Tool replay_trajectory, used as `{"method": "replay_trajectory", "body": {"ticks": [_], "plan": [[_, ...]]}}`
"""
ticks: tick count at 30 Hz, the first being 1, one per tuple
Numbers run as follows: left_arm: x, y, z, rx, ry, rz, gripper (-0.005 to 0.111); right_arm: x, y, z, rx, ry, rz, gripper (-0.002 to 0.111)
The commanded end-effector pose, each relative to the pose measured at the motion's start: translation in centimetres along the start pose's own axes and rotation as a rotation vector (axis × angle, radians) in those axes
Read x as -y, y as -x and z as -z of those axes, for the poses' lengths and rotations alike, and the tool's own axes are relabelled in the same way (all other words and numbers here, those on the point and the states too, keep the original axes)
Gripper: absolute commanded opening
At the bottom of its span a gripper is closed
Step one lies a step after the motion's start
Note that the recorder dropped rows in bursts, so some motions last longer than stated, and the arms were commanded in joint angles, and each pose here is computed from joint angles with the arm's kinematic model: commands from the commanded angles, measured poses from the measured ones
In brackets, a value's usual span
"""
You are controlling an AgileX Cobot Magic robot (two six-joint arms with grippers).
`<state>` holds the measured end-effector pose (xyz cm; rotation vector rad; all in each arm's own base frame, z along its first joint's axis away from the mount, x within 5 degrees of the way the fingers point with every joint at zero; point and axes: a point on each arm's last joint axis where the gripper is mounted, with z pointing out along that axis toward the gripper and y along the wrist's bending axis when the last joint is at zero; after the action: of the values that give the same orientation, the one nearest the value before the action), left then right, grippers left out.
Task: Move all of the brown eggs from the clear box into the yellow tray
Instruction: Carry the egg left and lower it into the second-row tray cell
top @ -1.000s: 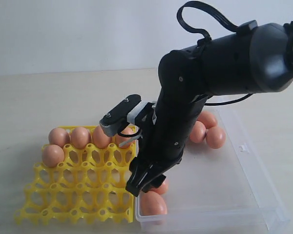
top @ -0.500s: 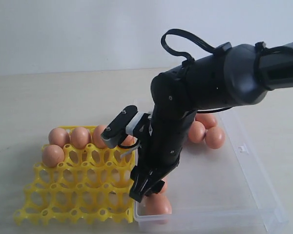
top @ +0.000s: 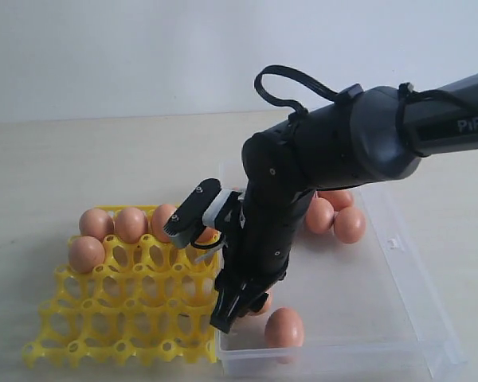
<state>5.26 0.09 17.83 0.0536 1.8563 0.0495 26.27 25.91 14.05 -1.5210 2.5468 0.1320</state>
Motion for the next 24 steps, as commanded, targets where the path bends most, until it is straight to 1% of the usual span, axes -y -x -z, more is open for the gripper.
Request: {"method": "replay_trajectory", "body": {"ticks": [1, 2, 3, 5, 7, 9, 11, 12, 13, 14, 15, 16, 18, 19, 24], "plan": [[0.0, 0.1, 0.0, 0.001, 0.004, -0.005, 0.0, 0.7, 0.0, 5.1, 0.119, -0.051, -0.013, 0.0], [0.0, 0.1, 0.0, 0.001, 0.004, -0.005, 0.0, 0.9, 0.3, 7.0, 0.222, -0.079, -0.044, 0.0], [0.0, 0.1, 0.0, 0.001, 0.004, -0.005, 0.0, 1.1, 0.9, 9.7, 0.421, -0.117, -0.098, 0.0], [0.0, 0.1, 0.0, 0.001, 0.004, -0.005, 0.0, 1.1, 1.3, 12.8, 0.752, -0.175, -0.188, 0.0], [0.0, 0.1, 0.0, 0.001, 0.004, -0.005, 0.0, 0.7, 1.1, 12.0, 0.862, -0.223, -0.196, 0.0], [0.0, 0.1, 0.0, 0.001, 0.004, -0.005, 0.0, 0.1, 1.0, 10.1, 0.909, -0.235, -0.202, 0.0], [0.0, 0.1, 0.0, 0.001, 0.004, -0.005, 0.0, -0.4, 1.2, 8.6, 0.974, -0.207, -0.224, 0.0], [0.0, 0.1, 0.0, 0.001, 0.004, -0.005, 0.0, -1.0, 1.7, 7.5, 1.061, -0.122, -0.266, 0.0], [0.0, 0.1, 0.0, 0.001, 0.004, -0.005, 0.0, -1.3, 2.1, 6.9, 1.097, -0.069, -0.264, 0.0], [0.0, 0.1, 0.0, 0.001, 0.004, -0.005, 0.0, -1.8, 2.7, 5.4, 1.14, 0.024, -0.264, 0.0], [0.0, 0.1, 0.0, 0.001, 0.004, -0.005, 0.0, -1.9, 2.9, 4.7, 1.16, 0.055, -0.26, 0.0], [0.0, 0.1, 0.0, 0.001, 0.004, -0.005, 0.0, -1.9, 3.1, 3.3, 1.161, 0.083, -0.278, 0.0], [0.0, 0.1, 0.0, 0.001, 0.004, -0.005, 0.0, -1.8, 3.3, 1.8, 1.129, 0.107, -0.318, 0.0], [0.0, 0.1, 0.0, 0.001, 0.004, -0.005, 0.0, -1.9, 3.4, 0.8, 1.116, 0.138, -0.333, 0.0], [0.0, 0.1, 0.0, 0.001, 0.004, -0.005, 0.0, -2.1, 4.1, -0.8, 1.082, 0.194, -0.325, 0.0]]}}
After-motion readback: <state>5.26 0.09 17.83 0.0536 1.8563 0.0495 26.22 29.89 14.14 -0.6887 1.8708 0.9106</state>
